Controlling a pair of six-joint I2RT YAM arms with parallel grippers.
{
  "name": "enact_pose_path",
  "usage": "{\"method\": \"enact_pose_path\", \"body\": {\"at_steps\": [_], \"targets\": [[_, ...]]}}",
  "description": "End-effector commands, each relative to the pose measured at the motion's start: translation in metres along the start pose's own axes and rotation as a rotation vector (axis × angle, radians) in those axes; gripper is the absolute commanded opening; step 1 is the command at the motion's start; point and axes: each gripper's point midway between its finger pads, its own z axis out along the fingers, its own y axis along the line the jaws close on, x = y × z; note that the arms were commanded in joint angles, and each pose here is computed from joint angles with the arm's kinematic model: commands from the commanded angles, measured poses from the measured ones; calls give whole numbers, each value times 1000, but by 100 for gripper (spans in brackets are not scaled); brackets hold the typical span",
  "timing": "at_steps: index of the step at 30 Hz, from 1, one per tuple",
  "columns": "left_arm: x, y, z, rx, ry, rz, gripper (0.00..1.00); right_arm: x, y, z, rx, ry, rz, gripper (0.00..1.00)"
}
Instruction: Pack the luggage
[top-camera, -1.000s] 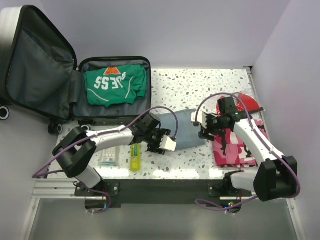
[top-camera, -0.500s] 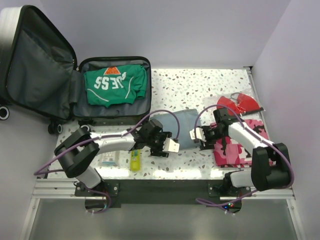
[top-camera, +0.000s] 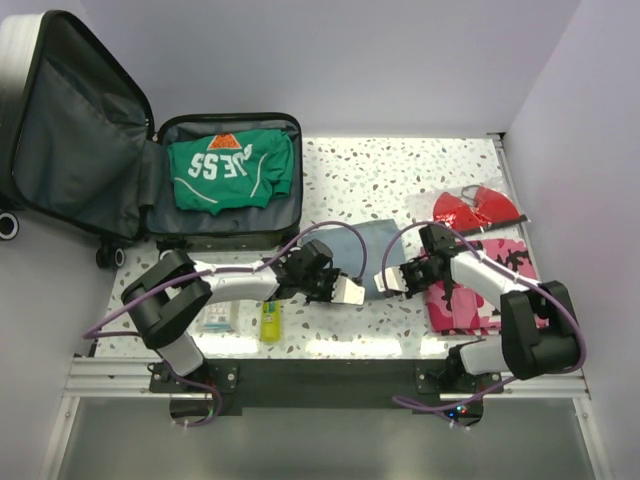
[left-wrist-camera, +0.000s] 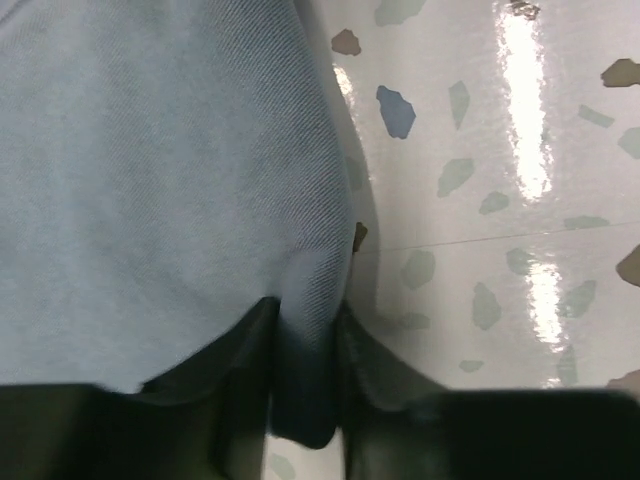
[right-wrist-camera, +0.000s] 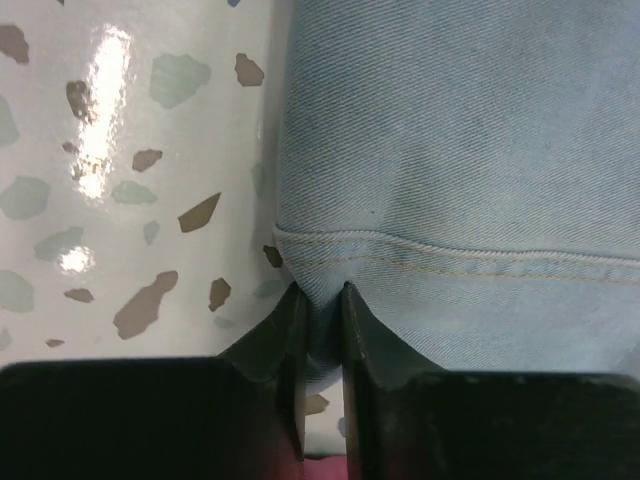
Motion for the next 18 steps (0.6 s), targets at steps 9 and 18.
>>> {"method": "enact_pose_path", "body": {"at_steps": [9,18], "targets": [[-56,40,-39,-77,-111,8,0,-14,-42,-51,167,37,227,0],[-125,138,-126,-305,-296,-53,0,-65,-141,-156,503,-83,409,0]]}}
